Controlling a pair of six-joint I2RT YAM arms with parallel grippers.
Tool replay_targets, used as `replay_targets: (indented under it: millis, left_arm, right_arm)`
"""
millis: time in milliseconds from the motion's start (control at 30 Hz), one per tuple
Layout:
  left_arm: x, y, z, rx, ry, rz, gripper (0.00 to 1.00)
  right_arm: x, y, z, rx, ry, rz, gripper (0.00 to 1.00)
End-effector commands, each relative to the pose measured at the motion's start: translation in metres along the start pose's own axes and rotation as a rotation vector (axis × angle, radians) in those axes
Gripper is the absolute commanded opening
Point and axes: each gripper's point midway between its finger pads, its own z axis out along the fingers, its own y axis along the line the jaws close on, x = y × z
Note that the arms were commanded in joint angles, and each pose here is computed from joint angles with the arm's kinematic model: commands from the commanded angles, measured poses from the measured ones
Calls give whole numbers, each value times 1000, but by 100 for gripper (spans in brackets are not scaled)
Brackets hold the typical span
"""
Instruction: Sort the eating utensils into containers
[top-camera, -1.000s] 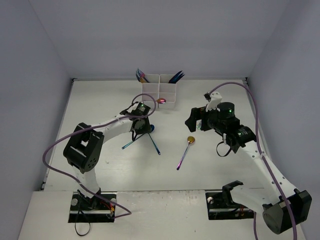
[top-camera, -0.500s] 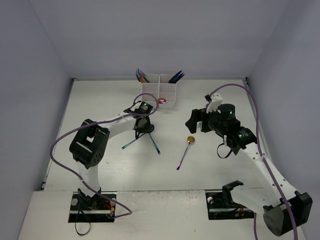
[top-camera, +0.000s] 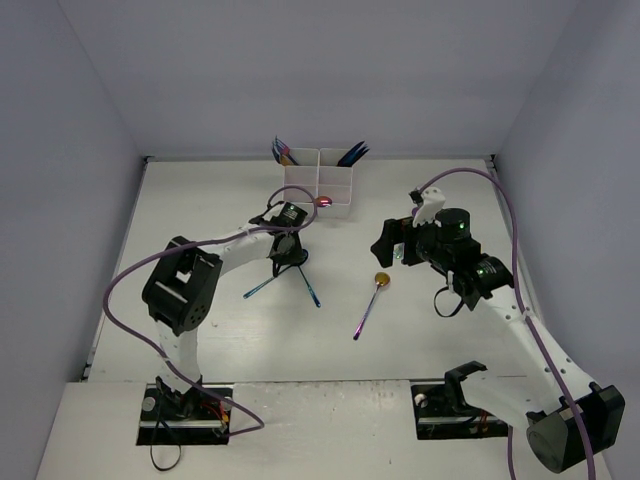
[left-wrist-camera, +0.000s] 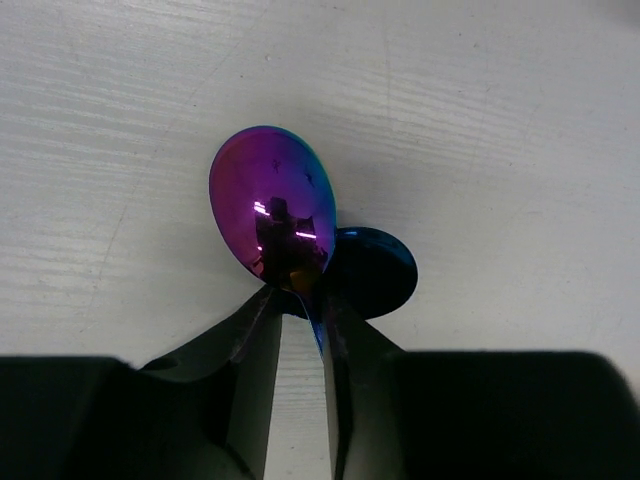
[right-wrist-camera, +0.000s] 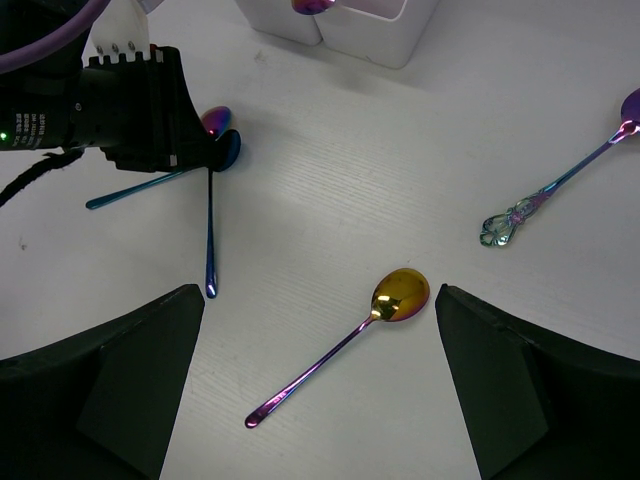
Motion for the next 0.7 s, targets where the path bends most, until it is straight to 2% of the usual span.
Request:
replay_targets:
  millis: [0,133,400,533,667]
  left_arm:
    - [-20,-15,-10,27,-56,-20,15]
    - [-27,-15,-19,33,-79,-23,0]
    - [-53,-23,-61,83,-170,-4,0]
    - [-79,-26,-97,102,-274,80,0]
    - [-131,-26,-148,137,-499,250,0]
  right_arm:
    - [-13,2,-2,-2,-56,0,100]
    - [-14,2,-3,-2,-60,0,100]
    - [-19,3,-2,-4,-64,-2,100]
    - [-22,3,-2,-5,-68,-3,100]
    - [-26,5,-1,-11,-72,-6,100]
